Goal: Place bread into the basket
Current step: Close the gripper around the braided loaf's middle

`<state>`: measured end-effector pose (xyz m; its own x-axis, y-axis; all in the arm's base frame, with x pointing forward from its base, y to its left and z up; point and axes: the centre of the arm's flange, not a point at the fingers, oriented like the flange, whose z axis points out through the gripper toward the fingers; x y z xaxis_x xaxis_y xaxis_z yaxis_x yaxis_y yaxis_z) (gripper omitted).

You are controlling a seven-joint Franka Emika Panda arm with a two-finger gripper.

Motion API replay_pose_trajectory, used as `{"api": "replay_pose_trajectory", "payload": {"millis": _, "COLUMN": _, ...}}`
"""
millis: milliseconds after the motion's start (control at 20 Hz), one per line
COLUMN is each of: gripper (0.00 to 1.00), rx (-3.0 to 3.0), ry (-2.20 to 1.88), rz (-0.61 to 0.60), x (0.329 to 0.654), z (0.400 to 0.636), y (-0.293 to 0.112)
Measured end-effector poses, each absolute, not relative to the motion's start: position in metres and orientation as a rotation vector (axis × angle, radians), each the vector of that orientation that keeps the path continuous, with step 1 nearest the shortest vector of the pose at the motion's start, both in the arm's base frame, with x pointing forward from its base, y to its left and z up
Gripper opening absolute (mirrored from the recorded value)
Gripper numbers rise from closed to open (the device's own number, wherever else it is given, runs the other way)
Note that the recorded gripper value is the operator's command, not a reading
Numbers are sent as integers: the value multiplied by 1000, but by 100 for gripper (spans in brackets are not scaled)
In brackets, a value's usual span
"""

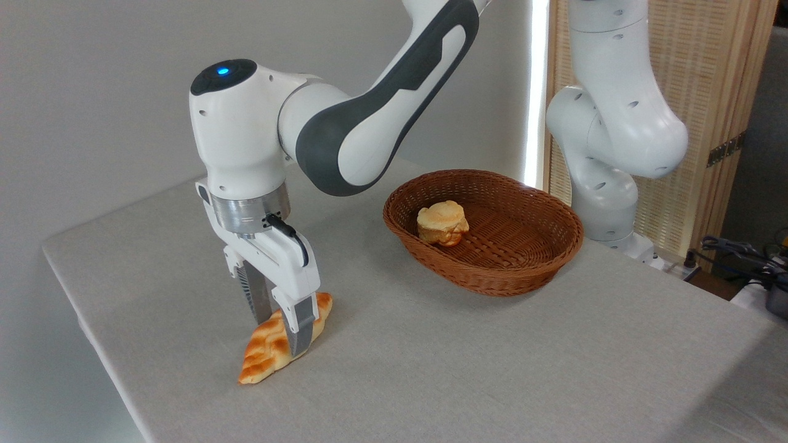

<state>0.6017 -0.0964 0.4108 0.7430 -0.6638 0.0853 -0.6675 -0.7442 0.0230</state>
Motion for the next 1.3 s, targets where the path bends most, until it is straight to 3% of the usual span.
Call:
{"api": "replay_pose_trajectory", "payload": {"millis": 350, "gripper": 99, "rx": 2892, "ry": -1161, "rz": 80, "x": 599, "z": 408, "y": -103}}
{"api": "replay_pose_trajectory", "payload": {"millis": 500, "gripper": 55, "rx": 2893, "ry": -1165, "rz": 78, "x": 599, "z": 407, "y": -103}}
{"api": "replay_pose_trajectory", "payload": {"millis": 550, "gripper": 51, "rx": 2894, "ry": -1165, "rz": 78, "x": 599, "z": 407, "y": -103}}
{"api": "replay_pose_trajectory", "payload": {"millis": 1300, "gripper": 55, "rx": 2891, "ry": -1172, "rz": 76, "x": 599, "z": 407, "y": -105}}
